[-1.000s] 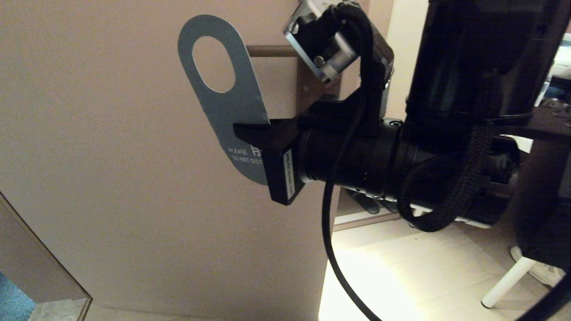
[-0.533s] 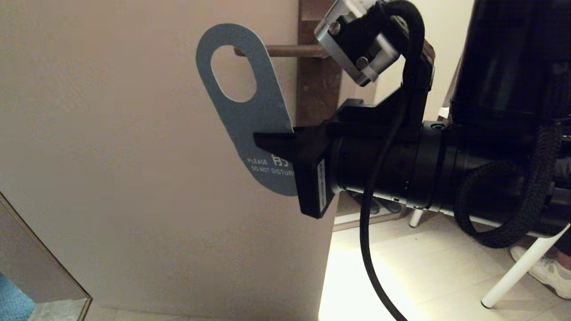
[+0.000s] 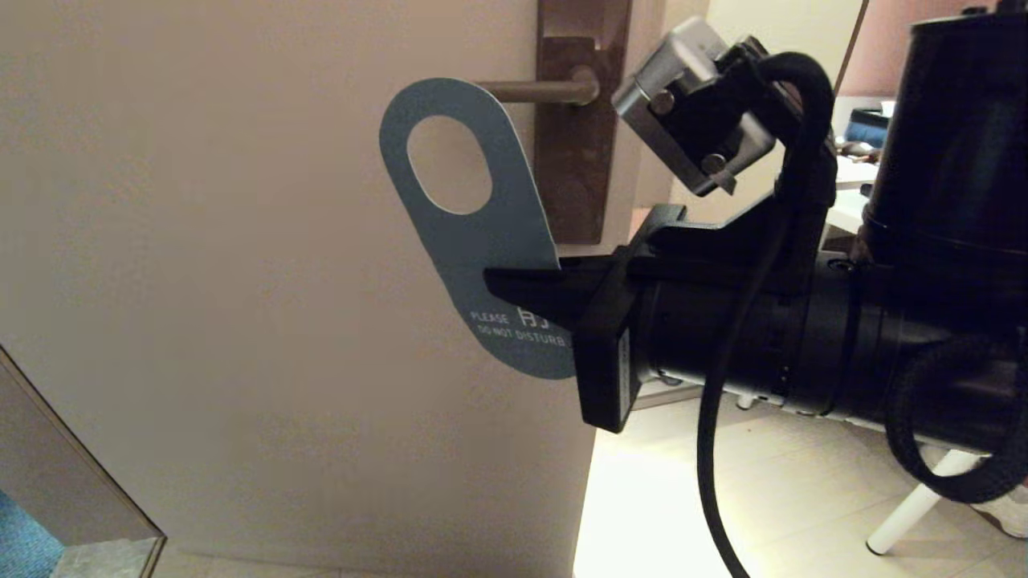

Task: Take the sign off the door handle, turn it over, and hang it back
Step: Hand it to the other hand

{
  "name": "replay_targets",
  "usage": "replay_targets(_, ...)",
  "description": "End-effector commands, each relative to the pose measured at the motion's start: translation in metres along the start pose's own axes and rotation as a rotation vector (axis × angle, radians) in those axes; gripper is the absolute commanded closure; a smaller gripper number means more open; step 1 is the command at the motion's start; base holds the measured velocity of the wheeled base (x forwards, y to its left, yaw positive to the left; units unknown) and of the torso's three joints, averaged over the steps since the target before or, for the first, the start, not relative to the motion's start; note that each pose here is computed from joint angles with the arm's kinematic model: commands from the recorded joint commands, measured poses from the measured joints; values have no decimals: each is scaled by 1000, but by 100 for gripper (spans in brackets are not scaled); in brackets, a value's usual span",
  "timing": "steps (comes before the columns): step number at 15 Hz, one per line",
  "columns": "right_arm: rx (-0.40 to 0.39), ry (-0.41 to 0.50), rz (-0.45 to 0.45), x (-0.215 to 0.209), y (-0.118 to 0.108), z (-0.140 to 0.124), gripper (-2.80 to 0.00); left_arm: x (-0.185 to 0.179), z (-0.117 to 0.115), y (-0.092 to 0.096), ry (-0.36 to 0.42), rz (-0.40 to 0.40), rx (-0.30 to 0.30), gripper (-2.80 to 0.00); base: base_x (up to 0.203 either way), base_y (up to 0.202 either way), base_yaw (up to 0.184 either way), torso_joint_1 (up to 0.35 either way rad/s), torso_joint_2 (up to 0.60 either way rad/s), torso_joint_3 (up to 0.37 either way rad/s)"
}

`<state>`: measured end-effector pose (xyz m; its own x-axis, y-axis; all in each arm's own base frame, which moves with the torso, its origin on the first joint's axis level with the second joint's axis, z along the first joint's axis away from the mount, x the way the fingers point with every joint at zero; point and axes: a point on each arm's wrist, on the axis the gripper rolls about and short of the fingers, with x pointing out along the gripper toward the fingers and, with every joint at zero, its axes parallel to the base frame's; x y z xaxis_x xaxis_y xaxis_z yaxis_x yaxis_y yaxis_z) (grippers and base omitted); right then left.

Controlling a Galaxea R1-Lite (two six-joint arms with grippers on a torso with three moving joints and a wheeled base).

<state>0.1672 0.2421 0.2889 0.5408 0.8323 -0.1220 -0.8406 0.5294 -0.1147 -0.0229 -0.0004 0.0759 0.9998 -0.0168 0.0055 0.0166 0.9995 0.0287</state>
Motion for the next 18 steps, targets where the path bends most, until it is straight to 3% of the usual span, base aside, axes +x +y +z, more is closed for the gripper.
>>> replay_targets(1, -1, -7, 0, -11, 1, 0, 0, 0, 0, 0, 1, 0, 1, 0, 0, 0, 0, 0, 0, 0)
replay_targets(7, 12, 22, 47, -8, 2, -10, 0, 0, 0, 0, 1, -2, 9, 0, 0, 0, 0, 0, 0, 0)
replay_targets(10, 20, 22, 112, -8, -1, -13, 0, 0, 2, 0, -16, -18, 82, 0, 0, 0, 0, 0, 0, 0)
replay_targets(13, 55, 43, 151, -12, 0, -20, 0, -6, 21, -2, -84, -105, 70, 0, 0, 0, 0, 0, 0, 0)
replay_targets(18, 63, 55, 162, -18, 1, -25, 0, 7, 69, -2, -39, -214, 18, 0, 0, 0, 0, 0, 0, 0)
